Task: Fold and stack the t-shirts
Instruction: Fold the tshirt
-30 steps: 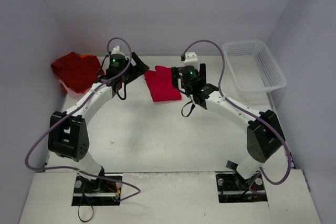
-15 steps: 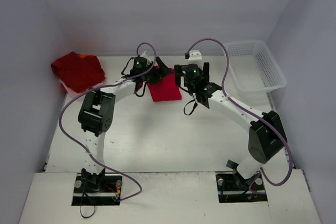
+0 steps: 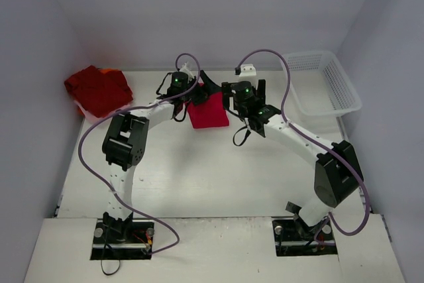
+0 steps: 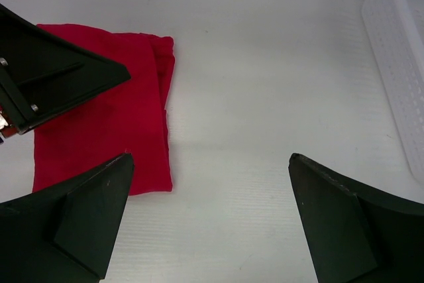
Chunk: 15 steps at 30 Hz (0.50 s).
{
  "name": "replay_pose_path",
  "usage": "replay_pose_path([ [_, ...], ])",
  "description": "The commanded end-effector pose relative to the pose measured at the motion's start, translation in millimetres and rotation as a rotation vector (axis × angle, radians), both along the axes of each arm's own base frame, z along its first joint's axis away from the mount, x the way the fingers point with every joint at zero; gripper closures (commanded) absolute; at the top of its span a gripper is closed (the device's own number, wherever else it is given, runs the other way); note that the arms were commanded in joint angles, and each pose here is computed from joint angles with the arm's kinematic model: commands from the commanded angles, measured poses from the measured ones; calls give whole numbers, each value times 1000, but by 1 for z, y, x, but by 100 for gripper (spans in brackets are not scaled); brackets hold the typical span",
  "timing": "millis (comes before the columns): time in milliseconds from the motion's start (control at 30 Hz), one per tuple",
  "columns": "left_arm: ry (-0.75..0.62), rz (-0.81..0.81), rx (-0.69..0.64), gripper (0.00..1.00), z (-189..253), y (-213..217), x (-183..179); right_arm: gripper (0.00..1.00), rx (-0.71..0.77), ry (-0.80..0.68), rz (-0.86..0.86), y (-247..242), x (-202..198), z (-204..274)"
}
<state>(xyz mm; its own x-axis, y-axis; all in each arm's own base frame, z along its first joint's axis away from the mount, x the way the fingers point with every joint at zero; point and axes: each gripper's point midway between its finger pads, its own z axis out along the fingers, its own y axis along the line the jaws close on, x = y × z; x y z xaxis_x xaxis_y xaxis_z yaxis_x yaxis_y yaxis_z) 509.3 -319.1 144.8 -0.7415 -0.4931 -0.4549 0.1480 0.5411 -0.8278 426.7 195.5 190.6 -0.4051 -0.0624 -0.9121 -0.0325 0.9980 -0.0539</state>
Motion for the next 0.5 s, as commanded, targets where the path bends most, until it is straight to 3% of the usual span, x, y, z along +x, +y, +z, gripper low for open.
replay_pose_path([
  [0,-161,22,1,20,59,2,6,0,66,-91,-17,-4,3,38],
  [267,-112,101,108,20,29,31,24,0,69,-83,-5,-4,-2,35],
  [467,-55,162,109,20,4,62,41,0,56,-80,-13,-7,-3,33],
])
